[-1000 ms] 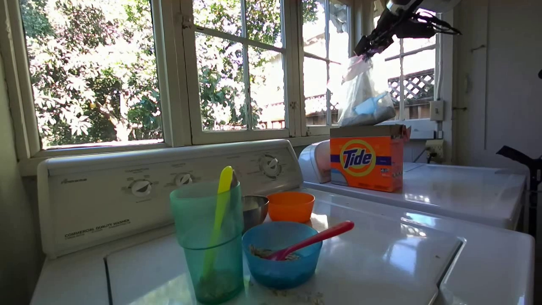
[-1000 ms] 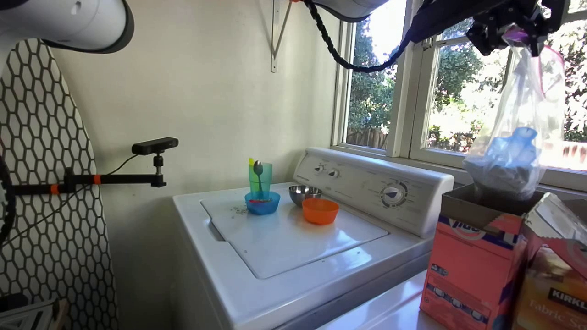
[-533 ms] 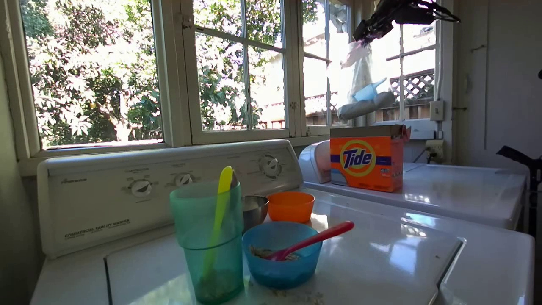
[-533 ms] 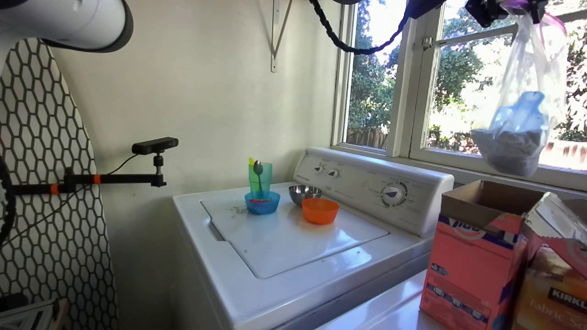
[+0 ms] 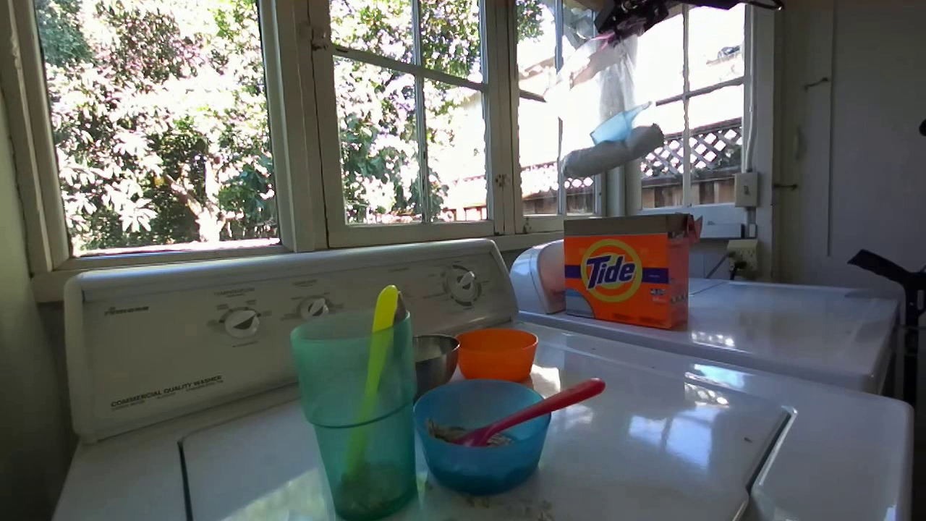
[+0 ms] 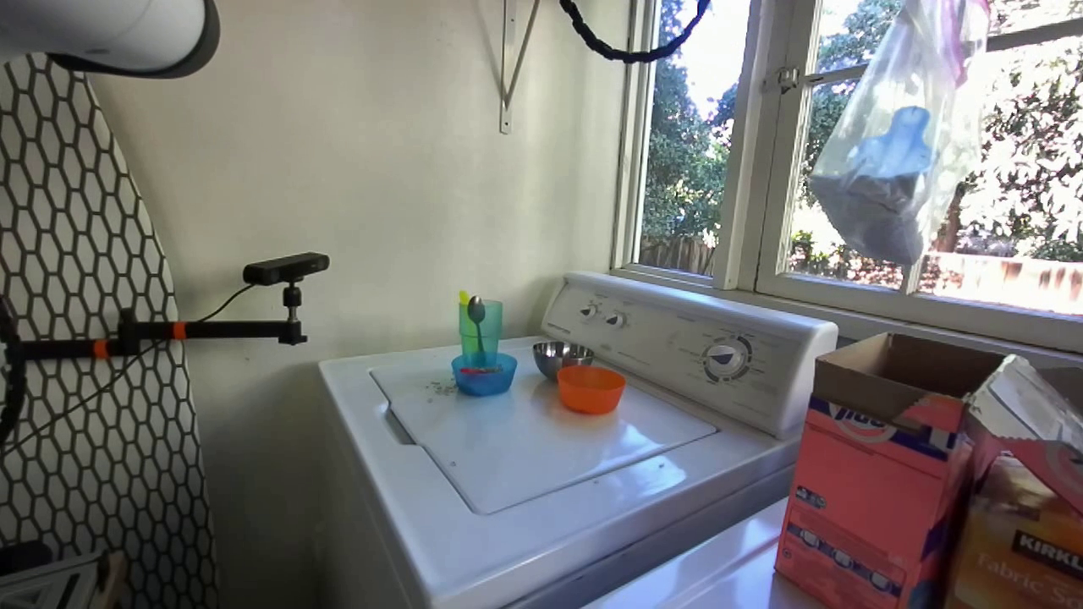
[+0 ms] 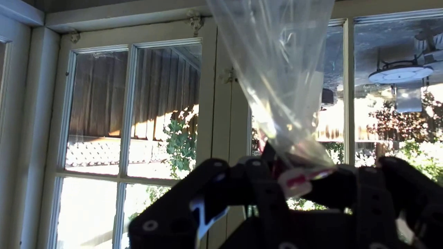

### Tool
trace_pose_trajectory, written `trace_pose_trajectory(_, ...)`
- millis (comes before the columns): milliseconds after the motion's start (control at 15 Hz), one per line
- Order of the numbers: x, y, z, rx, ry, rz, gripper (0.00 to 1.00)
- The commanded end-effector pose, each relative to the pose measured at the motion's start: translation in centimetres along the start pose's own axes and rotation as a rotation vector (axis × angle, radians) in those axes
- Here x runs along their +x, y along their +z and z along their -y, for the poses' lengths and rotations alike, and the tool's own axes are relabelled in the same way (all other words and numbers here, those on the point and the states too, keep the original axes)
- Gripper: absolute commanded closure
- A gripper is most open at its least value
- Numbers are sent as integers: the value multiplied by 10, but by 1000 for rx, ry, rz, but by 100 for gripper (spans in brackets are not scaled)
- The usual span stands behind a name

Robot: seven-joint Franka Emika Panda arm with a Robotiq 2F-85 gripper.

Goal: Remove the plastic bag in the box, then put it down

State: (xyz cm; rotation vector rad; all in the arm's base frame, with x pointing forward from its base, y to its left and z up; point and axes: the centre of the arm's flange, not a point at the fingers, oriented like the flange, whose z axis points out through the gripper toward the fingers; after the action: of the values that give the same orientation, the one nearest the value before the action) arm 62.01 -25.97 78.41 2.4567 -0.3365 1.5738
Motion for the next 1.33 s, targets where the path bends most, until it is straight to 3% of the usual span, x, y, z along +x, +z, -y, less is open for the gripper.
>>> trace_pose_trajectory(0,-2,-36,13,15,54,-7,100)
trace_pose_trajectory(400,-31,-60,32,31,201,43,99)
trace_pose_trajectory(600,-49,-63,35,44,186,74,100)
trace_pose_trajectory(667,-24,-39,29,47,180,71,100)
trace_pose_trajectory(1267,-30,-34,29,48,179,86,100)
